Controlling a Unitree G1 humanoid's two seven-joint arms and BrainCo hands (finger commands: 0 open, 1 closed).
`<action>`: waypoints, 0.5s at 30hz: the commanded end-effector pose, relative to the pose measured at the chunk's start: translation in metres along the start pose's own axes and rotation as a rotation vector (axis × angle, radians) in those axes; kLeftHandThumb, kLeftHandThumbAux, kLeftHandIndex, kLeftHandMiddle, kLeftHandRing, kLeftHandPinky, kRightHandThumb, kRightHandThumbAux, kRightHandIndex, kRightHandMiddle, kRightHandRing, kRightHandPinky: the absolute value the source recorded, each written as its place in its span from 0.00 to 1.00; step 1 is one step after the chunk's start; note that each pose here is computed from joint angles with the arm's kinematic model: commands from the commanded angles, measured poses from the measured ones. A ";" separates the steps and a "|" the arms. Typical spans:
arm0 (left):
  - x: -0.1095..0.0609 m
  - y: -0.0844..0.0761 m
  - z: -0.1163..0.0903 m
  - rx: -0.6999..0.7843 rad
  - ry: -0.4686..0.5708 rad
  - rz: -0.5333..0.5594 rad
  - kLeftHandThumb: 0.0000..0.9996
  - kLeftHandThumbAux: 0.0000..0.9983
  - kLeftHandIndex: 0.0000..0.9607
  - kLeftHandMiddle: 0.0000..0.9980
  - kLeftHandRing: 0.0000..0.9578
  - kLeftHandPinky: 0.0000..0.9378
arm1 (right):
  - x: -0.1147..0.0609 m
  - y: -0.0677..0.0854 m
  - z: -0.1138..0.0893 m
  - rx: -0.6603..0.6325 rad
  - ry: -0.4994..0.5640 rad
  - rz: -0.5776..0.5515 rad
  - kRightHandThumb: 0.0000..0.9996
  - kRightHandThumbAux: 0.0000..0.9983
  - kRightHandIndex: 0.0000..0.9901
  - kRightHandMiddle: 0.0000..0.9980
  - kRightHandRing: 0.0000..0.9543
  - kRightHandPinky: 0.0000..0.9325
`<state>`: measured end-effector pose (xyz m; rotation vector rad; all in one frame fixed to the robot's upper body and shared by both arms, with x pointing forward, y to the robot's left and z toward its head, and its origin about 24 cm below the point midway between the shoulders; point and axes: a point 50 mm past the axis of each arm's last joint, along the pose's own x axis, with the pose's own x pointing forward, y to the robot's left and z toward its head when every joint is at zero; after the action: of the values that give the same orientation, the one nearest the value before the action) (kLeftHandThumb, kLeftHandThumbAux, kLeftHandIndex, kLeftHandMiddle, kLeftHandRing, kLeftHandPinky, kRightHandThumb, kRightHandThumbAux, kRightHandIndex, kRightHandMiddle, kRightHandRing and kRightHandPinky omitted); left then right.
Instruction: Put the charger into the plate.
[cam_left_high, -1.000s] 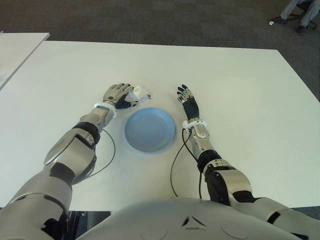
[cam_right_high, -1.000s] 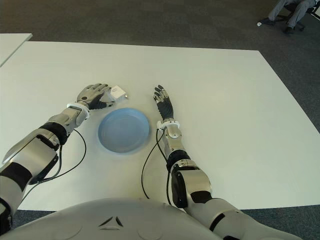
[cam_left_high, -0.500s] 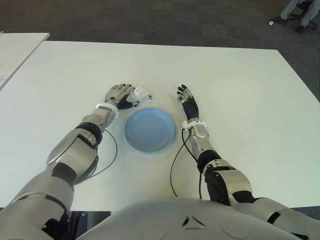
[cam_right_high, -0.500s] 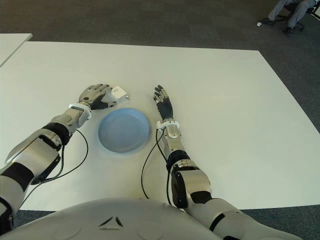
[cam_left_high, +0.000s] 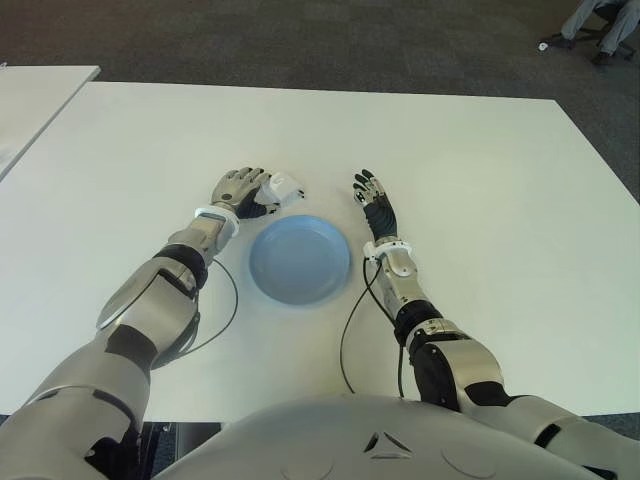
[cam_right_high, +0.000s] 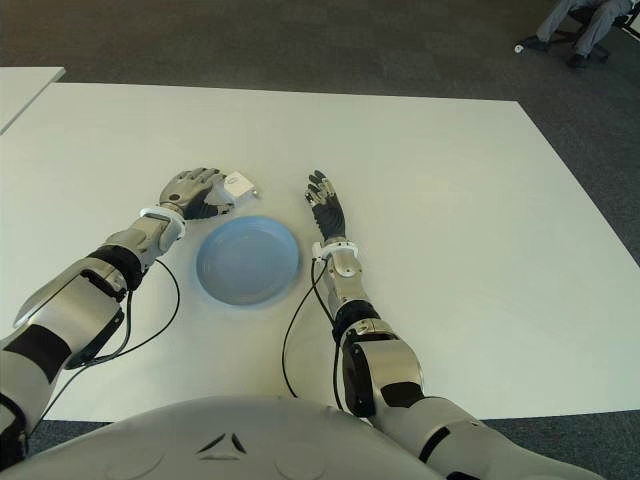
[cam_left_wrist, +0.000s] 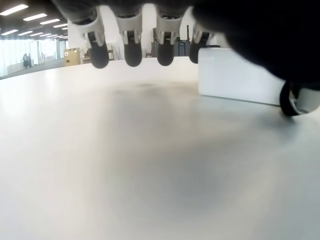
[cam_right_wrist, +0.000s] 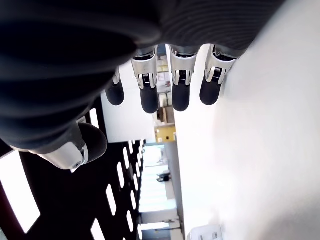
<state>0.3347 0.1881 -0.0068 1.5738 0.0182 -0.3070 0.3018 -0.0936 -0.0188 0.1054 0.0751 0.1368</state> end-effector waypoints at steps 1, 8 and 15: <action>0.003 0.002 0.005 -0.017 0.000 -0.010 0.20 0.29 0.00 0.00 0.00 0.00 | -0.012 0.007 -0.021 0.028 0.094 -0.004 0.00 0.50 0.08 0.12 0.09 0.07; 0.005 0.008 0.005 -0.011 -0.019 0.025 0.19 0.31 0.00 0.00 0.00 0.00 | -0.013 0.007 -0.020 0.026 0.078 -0.003 0.00 0.49 0.09 0.13 0.11 0.08; 0.010 0.026 0.005 -0.010 -0.061 0.091 0.16 0.32 0.00 0.00 0.00 0.00 | -0.013 0.006 -0.019 0.034 0.073 -0.006 0.00 0.48 0.11 0.14 0.12 0.08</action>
<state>0.3409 0.1810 0.0030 1.5531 -0.0403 -0.3043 0.3004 -0.0929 -0.0190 0.1032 0.0642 0.1399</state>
